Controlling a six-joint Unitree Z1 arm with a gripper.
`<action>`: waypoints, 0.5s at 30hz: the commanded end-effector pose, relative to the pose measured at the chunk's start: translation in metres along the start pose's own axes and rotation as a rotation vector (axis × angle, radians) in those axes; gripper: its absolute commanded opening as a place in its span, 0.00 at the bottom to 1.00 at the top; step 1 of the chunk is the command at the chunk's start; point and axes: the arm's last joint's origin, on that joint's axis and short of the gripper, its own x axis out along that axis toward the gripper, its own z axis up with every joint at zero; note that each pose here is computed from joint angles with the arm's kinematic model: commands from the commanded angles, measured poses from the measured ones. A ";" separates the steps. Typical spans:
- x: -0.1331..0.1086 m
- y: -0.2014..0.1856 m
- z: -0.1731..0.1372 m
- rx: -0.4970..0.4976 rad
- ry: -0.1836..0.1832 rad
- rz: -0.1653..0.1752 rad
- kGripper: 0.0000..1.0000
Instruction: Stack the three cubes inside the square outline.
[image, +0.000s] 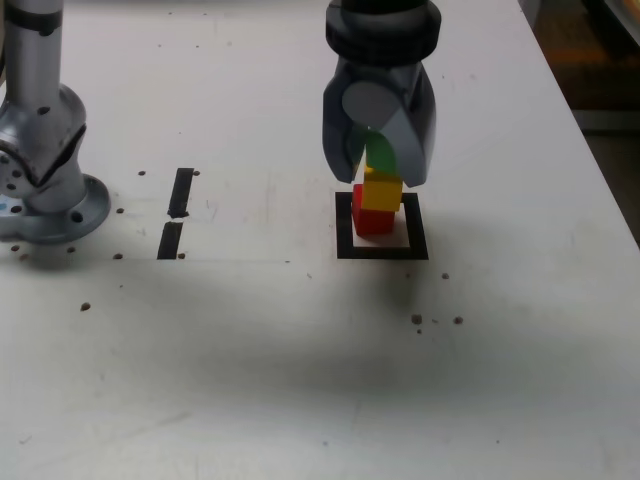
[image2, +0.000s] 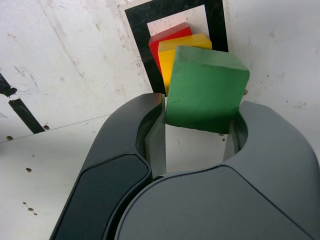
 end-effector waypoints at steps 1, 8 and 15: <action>0.002 0.002 0.001 -0.004 -0.001 0.004 0.39; 0.003 0.006 0.001 -0.016 0.000 0.023 0.39; 0.005 0.009 -0.001 -0.024 0.010 0.033 0.40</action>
